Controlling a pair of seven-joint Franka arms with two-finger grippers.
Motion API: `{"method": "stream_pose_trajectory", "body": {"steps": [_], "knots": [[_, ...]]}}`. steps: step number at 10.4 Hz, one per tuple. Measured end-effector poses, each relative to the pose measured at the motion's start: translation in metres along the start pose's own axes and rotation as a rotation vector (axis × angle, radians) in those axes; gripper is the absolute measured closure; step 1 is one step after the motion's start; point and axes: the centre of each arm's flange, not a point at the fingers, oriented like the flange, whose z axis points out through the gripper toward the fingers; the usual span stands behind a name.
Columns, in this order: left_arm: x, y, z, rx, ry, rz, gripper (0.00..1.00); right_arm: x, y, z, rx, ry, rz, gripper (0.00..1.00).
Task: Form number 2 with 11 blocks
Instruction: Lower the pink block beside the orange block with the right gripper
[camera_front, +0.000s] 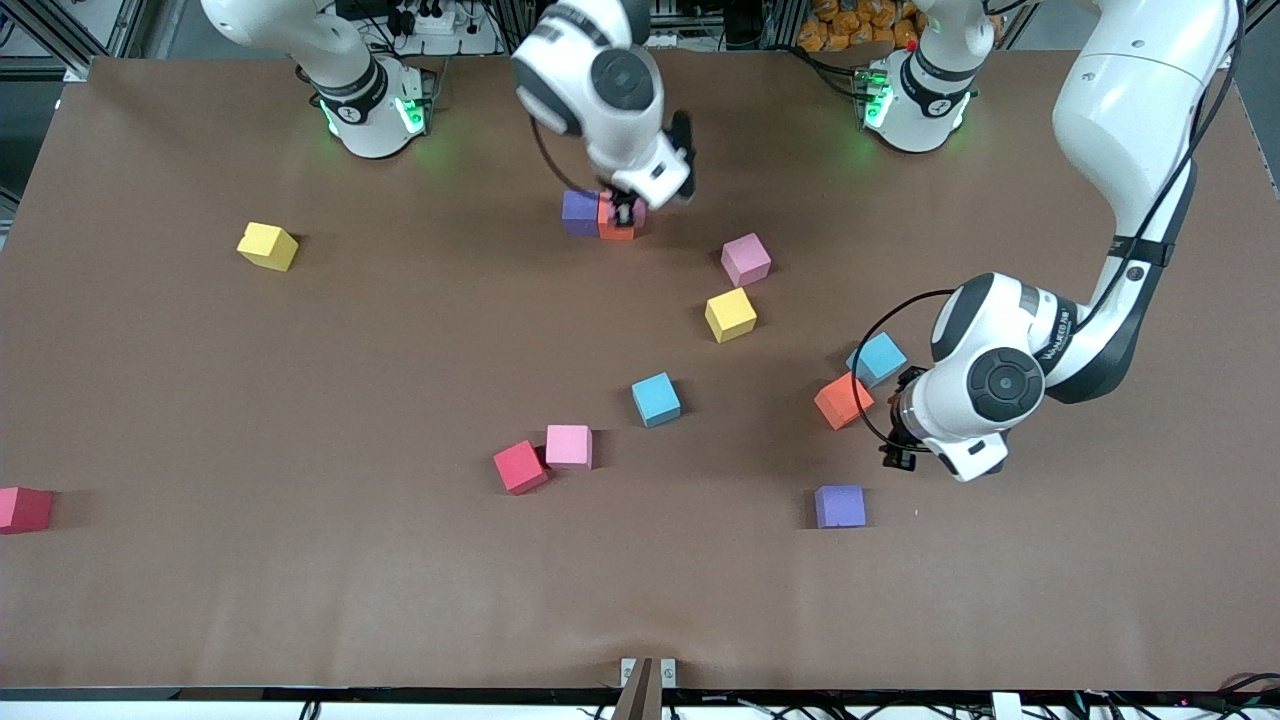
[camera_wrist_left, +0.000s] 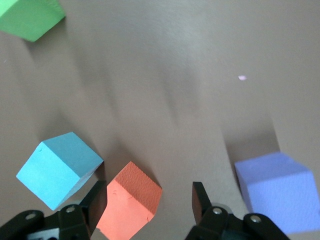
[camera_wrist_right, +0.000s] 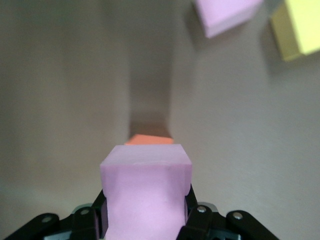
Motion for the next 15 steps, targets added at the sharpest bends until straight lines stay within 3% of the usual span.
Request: {"method": "stream_pose_trajectory", "body": {"steps": [4, 6, 10, 15], "knots": [[-0.052, 0.003, 0.013, 0.021, 0.071, 0.421, 0.23, 0.041, -0.04, 0.03, -0.079, 0.032, -0.063, 0.41], [-0.059, 0.005, 0.029, 0.031, 0.06, 0.546, 0.23, 0.043, -0.035, 0.046, -0.11, 0.035, -0.079, 0.41], [-0.058, 0.006, 0.036, 0.036, 0.054, 0.645, 0.23, 0.039, -0.033, 0.078, -0.116, 0.056, -0.066, 0.41], [-0.049, -0.005, 0.059, 0.072, 0.035, 0.646, 0.23, 0.031, -0.035, 0.102, -0.127, 0.068, -0.046, 0.41]]}}
